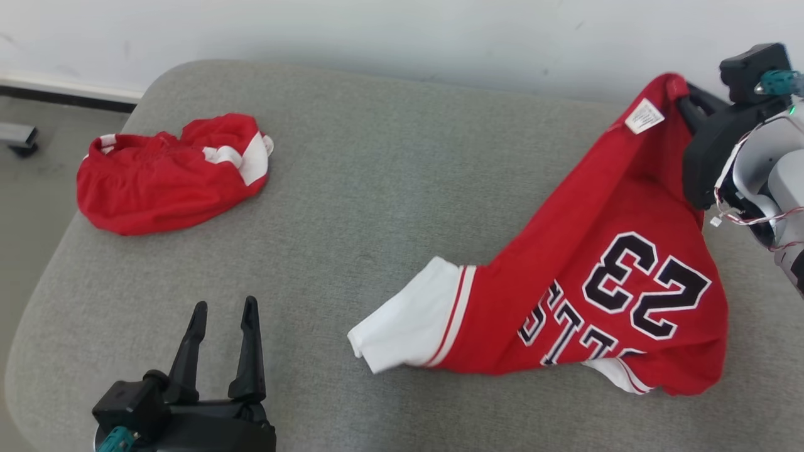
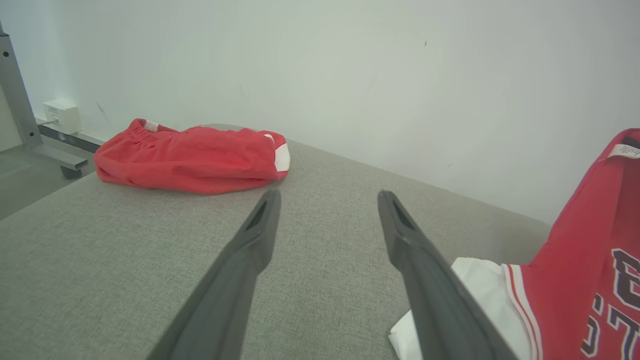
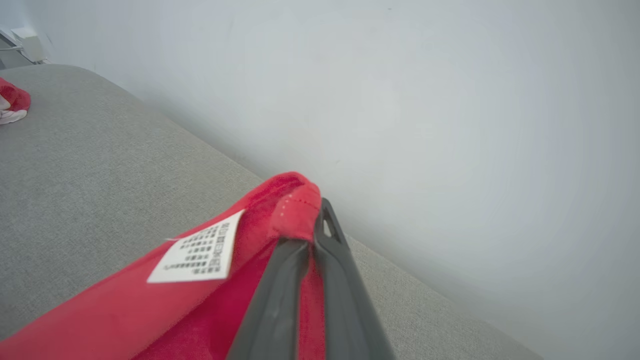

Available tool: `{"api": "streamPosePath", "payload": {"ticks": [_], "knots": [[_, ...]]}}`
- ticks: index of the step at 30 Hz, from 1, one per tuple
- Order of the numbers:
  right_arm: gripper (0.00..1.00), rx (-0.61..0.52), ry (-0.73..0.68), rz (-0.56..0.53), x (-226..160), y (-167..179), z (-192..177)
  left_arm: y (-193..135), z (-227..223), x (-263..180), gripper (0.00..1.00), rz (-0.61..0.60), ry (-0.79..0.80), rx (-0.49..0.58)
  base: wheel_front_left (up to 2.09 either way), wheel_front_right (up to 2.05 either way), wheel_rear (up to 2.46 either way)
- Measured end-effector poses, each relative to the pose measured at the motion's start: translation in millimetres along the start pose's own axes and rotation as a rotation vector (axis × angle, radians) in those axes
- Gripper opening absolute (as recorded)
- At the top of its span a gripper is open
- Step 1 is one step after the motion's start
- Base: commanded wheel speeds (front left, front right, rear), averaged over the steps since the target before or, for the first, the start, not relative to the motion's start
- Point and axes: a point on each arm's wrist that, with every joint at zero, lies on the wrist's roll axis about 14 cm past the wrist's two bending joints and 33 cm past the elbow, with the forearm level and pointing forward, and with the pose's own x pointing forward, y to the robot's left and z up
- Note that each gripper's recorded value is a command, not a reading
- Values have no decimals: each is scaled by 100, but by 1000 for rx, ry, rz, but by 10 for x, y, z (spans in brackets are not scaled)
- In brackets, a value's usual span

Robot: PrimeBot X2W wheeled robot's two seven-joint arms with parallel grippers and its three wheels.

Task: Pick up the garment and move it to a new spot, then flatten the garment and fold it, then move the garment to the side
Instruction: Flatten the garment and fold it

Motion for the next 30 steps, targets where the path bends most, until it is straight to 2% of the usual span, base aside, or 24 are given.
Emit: {"api": "streamPosePath", "payload": {"ticks": [7, 10, 18, 22, 30], "knots": [[0, -9, -190, -48, -271, -188, 321, -75, -8, 10, 100, -28, -2, -2, 0, 0, 0], [0, -7, -231, -38, -414, -146, 270, -111, -14, 19, 100, -40, -2, -5, 0, 0, 0], [0, 29, -251, -43, -902, -97, -112, -266, -86, 52, 100, -88, 14, -10, 0, 0, 0], [0, 84, -263, -106, -1323, -152, -400, -430, -108, 108, 100, -135, 15, -14, 0, 0, 0], [0, 228, -154, -190, -2075, 308, -1262, -680, -207, 184, 100, -205, 37, -23, 0, 0, 0]]}}
